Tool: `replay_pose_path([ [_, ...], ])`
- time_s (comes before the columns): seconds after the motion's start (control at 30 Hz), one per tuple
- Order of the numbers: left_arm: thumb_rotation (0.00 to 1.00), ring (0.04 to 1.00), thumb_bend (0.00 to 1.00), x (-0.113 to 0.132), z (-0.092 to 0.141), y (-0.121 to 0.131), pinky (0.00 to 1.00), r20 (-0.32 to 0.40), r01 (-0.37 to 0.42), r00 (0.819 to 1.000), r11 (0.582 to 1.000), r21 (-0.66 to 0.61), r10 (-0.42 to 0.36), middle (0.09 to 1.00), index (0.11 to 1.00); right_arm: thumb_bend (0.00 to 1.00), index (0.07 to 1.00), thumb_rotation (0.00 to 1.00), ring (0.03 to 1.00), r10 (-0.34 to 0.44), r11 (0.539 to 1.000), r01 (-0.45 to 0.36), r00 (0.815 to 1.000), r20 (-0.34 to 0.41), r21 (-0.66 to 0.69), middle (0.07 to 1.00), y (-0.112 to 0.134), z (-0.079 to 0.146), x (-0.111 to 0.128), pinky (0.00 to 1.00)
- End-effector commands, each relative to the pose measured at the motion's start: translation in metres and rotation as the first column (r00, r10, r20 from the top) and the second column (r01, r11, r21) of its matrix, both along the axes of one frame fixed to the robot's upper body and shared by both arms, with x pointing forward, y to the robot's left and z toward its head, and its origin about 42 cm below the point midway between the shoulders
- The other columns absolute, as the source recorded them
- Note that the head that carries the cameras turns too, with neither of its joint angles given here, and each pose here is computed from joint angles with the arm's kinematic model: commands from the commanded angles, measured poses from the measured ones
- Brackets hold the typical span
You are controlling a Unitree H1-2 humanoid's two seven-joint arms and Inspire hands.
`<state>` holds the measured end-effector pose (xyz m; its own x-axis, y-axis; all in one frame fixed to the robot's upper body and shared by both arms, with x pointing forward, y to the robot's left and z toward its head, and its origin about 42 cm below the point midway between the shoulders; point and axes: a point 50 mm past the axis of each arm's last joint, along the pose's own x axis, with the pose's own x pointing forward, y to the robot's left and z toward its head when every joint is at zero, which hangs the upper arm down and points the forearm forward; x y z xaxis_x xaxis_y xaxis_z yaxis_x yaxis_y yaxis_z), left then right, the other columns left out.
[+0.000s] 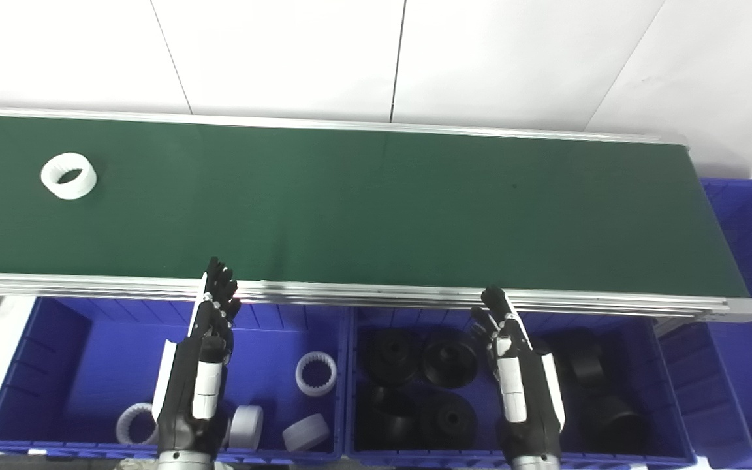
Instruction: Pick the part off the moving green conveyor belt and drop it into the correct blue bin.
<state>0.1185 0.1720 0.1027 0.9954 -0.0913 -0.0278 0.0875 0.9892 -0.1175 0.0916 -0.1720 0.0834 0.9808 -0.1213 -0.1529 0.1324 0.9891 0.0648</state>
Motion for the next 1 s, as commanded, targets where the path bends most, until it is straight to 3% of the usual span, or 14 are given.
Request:
replay_pose_path([
  [0.0,0.95,1.0,0.82,0.002,0.008,0.001,1.0,0.068,0.005,0.998,1.0,-0.019,-0.004,1.0,1.0,0.77,0.944,0.94,0.913,0.001,1.0,-0.001,1.0,0.015,0.009,0.948,0.001,0.005,-0.001,0.88],
  [0.57,0.95,1.0,0.8,0.004,0.003,0.001,1.0,0.075,0.01,0.997,1.0,-0.024,-0.008,1.0,1.0,0.78,0.947,0.94,0.905,-0.001,1.0,0.001,1.0,0.01,0.006,0.942,0.001,0.001,0.0,0.87],
  [0.97,0.95,1.0,0.78,-0.006,-0.023,-0.01,1.0,0.069,0.042,0.997,0.999,0.028,-0.044,1.0,1.0,0.77,0.952,0.94,0.912,-0.009,1.0,0.01,1.0,-0.012,0.023,0.949,-0.012,-0.024,-0.013,0.87],
])
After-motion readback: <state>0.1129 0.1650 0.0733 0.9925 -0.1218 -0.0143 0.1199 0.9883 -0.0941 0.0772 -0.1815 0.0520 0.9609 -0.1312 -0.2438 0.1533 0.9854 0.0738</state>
